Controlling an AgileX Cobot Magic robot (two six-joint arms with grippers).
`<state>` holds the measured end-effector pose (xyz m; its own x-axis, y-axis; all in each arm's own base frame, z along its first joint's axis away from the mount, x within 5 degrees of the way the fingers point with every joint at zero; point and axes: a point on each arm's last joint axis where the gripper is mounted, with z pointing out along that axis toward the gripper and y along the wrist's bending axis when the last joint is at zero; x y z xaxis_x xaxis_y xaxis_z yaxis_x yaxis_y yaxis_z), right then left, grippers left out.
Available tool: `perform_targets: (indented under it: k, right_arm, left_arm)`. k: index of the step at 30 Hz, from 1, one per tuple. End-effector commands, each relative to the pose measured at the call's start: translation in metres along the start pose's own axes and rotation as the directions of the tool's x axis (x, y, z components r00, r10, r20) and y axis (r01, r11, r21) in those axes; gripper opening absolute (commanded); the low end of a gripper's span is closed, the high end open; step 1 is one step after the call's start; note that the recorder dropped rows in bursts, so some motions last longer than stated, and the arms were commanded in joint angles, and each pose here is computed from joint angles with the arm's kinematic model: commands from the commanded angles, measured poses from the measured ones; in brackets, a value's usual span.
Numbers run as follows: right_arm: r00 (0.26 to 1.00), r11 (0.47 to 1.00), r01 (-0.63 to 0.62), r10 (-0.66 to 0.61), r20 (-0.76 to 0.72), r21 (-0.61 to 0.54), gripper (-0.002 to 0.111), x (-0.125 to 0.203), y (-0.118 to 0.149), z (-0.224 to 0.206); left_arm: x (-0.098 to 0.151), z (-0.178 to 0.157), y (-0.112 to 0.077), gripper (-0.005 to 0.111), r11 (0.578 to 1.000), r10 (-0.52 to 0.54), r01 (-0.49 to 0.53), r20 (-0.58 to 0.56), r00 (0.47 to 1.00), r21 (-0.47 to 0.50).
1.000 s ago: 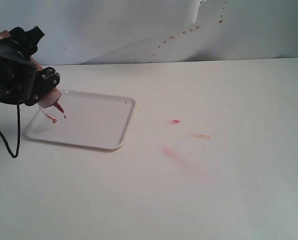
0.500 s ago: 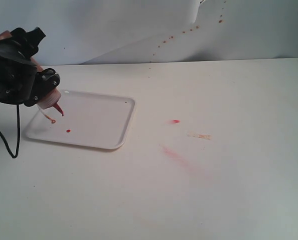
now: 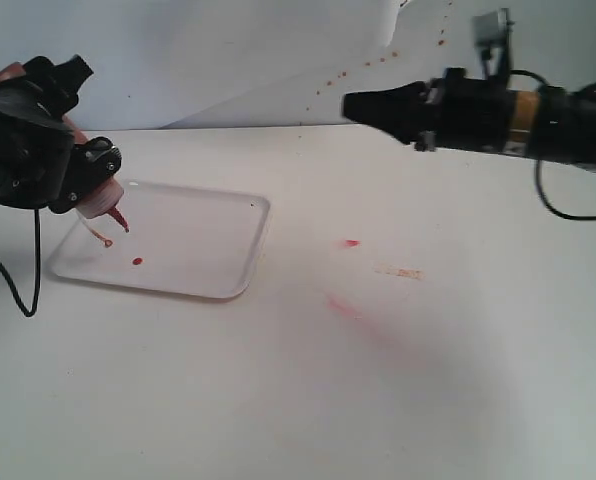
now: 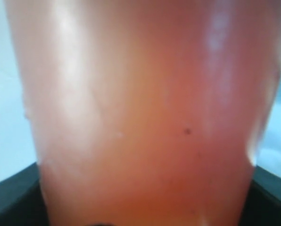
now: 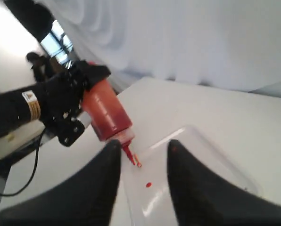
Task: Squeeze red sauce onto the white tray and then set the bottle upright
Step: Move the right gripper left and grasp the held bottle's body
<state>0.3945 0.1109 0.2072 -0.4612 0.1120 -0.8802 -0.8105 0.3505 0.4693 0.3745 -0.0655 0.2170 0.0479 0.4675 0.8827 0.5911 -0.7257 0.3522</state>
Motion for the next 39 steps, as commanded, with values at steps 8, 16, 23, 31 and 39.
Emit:
perform_targets:
  k: [8,16,23,31,39]
  right_arm:
    - [0.846,0.910,0.380,-0.414,-0.337,-0.164,0.105,0.032,0.037,0.191]
    - [0.799,0.845,0.531,-0.471,-0.374,0.071,0.105,0.043,0.046,0.221]
    - [0.871,0.904,0.419,-0.372,-0.320,0.088,0.105,0.049,0.050,0.227]
    - [0.868,0.898,0.432,-0.389,-0.308,0.085,0.105,0.059,0.042,0.231]
    - [0.858,0.876,0.483,-0.471,-0.205,0.009,0.105,0.052,0.052,0.234]
  left_arm:
    - [0.002,-0.003,0.008,0.000,0.999,-0.007,0.009,0.029,1.000,-0.052]
    - [0.002,-0.003,0.008,0.000,0.999,-0.007,0.009,0.029,1.000,-0.052]
    - [0.002,-0.003,0.008,0.000,0.999,-0.009,0.011,0.029,1.000,-0.051]
    - [0.001,-0.003,0.008,0.000,0.998,-0.009,0.011,0.038,0.999,-0.057]
    - [-0.002,-0.004,0.011,0.000,0.996,-0.008,0.014,0.079,0.997,-0.084]
